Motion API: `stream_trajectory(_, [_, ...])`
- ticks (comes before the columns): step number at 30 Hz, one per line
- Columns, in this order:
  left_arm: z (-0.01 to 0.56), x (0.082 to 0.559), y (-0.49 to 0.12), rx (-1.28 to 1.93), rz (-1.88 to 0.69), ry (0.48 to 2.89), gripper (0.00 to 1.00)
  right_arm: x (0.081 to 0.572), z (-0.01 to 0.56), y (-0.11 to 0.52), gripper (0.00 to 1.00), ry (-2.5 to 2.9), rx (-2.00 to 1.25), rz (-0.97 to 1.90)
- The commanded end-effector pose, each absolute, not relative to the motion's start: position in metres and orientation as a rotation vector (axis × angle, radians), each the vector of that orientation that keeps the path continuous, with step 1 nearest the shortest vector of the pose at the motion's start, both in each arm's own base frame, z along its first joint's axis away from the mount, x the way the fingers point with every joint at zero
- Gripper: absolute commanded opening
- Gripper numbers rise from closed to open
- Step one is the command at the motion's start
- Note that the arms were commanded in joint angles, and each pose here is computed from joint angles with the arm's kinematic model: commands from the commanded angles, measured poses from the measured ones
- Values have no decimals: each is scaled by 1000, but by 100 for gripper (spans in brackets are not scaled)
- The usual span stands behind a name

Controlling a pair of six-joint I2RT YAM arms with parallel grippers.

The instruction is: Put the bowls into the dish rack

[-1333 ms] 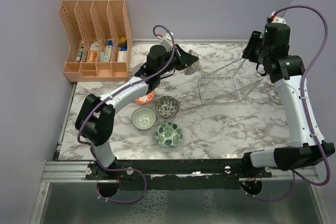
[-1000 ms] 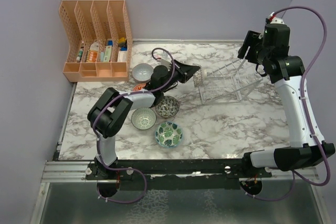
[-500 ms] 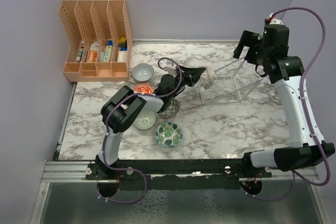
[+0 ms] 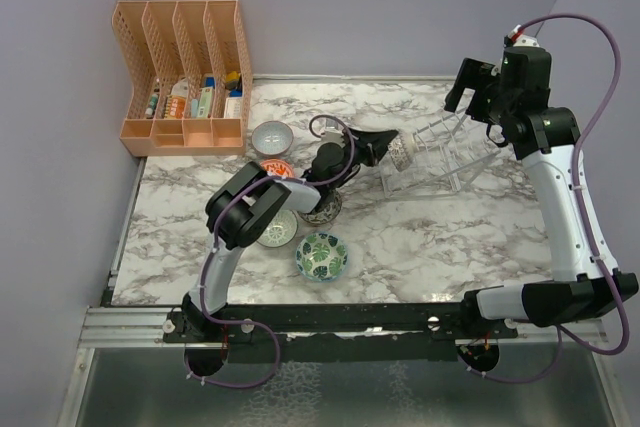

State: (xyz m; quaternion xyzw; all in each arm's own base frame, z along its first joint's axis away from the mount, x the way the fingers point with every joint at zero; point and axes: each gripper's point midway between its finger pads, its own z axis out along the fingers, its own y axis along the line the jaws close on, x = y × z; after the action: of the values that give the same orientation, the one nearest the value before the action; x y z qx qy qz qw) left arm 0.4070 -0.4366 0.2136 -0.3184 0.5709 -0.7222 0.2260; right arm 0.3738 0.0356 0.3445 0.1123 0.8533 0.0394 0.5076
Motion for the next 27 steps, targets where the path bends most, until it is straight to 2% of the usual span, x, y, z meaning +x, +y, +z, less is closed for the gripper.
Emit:
stream_trajectory(1, [234, 403, -443, -882, -2071, 1485, 0, 367, 357, 32, 100, 2023, 266, 94])
stream_trajectory(17, [212, 407, -450, -952, -2109, 1457, 0, 365, 358, 34, 100, 2022, 258, 109])
stream_trajectory(27, [236, 405, -445, -928, -2219, 1326, 0, 368, 356, 37, 100, 2029, 254, 125])
